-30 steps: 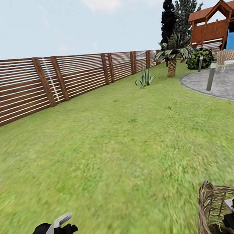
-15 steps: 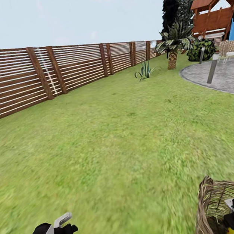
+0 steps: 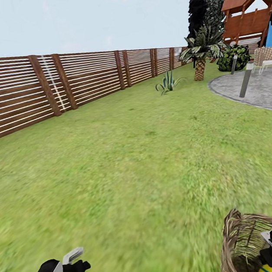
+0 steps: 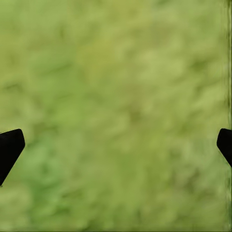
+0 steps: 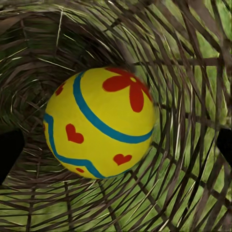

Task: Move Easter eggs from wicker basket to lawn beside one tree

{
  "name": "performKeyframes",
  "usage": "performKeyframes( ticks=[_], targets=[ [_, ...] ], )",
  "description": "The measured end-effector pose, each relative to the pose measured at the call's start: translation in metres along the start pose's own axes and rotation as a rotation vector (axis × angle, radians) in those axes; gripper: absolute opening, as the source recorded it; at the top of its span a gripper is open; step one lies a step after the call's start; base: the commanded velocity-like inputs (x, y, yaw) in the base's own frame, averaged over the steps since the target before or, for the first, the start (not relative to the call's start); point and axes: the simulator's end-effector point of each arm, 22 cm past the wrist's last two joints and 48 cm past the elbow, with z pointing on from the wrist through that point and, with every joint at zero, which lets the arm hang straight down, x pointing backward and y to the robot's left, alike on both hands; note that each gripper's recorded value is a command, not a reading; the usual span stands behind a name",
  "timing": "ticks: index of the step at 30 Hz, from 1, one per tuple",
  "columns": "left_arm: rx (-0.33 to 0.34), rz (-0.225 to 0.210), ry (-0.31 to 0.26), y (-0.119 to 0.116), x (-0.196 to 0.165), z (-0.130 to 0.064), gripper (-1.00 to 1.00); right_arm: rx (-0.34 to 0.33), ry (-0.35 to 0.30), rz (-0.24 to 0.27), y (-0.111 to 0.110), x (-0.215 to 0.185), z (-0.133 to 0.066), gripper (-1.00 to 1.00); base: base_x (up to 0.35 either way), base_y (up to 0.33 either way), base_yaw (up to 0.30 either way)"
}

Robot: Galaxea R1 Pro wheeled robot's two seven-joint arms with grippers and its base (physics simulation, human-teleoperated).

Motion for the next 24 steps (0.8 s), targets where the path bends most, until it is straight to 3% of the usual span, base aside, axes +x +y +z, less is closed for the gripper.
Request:
performKeyframes(
  ticks=[9,24],
  targets=[
    [0.0,0.0,0.001,0.0,0.0,0.0,1.0,-0.001,0.0,0.0,0.0,0.0,0.0,1.0,0.013,-0.039,0.0],
    [-0.023,-0.004,0.057,0.01,0.022,0.022,1.0,-0.003,0.058,-0.02,0.009,0.017,0.021,1.0,0.0,0.0,0.0]
  ],
)
